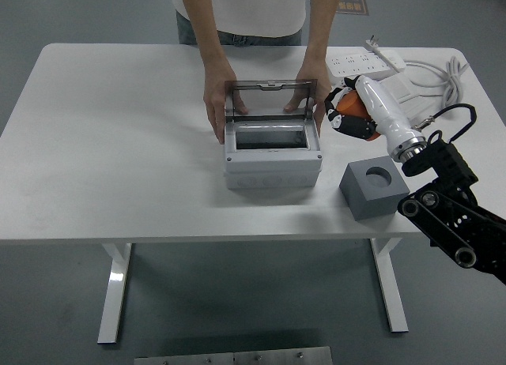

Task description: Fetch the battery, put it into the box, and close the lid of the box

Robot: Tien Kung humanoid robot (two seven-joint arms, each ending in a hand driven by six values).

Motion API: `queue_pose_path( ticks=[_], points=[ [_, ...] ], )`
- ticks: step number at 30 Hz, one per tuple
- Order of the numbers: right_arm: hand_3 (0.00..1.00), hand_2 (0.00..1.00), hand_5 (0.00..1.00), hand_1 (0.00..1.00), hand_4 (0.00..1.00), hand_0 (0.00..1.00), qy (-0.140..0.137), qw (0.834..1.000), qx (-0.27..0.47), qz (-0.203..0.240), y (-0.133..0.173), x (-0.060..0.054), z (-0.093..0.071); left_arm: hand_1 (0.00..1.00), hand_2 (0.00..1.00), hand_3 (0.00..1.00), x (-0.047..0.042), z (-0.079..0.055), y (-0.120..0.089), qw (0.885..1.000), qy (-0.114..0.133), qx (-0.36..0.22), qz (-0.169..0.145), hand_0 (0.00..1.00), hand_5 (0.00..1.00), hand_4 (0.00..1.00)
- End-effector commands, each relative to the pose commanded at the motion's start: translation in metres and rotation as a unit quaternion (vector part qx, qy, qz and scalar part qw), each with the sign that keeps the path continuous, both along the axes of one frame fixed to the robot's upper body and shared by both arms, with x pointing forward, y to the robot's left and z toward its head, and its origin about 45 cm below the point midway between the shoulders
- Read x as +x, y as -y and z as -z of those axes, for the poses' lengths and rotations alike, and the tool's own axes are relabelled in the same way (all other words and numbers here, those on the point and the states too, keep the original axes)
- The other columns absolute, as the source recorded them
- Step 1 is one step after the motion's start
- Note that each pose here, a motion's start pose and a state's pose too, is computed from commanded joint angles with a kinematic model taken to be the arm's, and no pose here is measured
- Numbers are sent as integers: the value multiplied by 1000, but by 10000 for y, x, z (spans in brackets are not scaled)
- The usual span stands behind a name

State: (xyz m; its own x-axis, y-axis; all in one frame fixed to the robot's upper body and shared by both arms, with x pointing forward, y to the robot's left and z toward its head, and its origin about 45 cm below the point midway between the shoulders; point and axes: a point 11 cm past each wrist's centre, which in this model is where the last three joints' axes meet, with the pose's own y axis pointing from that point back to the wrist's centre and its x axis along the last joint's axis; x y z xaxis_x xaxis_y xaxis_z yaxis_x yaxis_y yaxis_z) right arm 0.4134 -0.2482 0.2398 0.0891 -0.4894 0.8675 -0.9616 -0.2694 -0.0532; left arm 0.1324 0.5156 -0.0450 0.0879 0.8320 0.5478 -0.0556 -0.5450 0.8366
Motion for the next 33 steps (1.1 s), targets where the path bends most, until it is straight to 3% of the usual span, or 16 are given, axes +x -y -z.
queue_pose_path(
  ticks=[10, 15, 25, 27, 33],
  points=[
    [256, 254, 2, 171, 46, 111, -12, 989, -131, -63, -547, 135, 55, 690, 597, 579, 14, -20, -24, 1000, -1, 3, 1, 590, 2, 558],
    [254, 252, 2, 171, 45, 108, -20, 984, -160, -78, -754, 209, 78, 690, 597, 579, 23, -32, -40, 1000, -1, 4, 3, 590, 2, 558],
    [254, 249, 2, 173, 41, 108, -33, 979, -178, -91, -1056, 337, 144, 690, 597, 579, 22, -41, -52, 1000, -6, 6, 6, 591, 2, 557],
    [301, 276, 2, 178, 32, 75, -35, 979, -179, -93, -1113, 355, 173, 690, 597, 579, 26, -43, -53, 1000, -6, 6, 7, 590, 2, 557],
    [303, 276, 2, 178, 31, 80, -42, 981, -173, -79, -1146, 426, 263, 690, 597, 579, 31, -45, -52, 1000, -7, 5, 9, 590, 2, 557]
  ],
)
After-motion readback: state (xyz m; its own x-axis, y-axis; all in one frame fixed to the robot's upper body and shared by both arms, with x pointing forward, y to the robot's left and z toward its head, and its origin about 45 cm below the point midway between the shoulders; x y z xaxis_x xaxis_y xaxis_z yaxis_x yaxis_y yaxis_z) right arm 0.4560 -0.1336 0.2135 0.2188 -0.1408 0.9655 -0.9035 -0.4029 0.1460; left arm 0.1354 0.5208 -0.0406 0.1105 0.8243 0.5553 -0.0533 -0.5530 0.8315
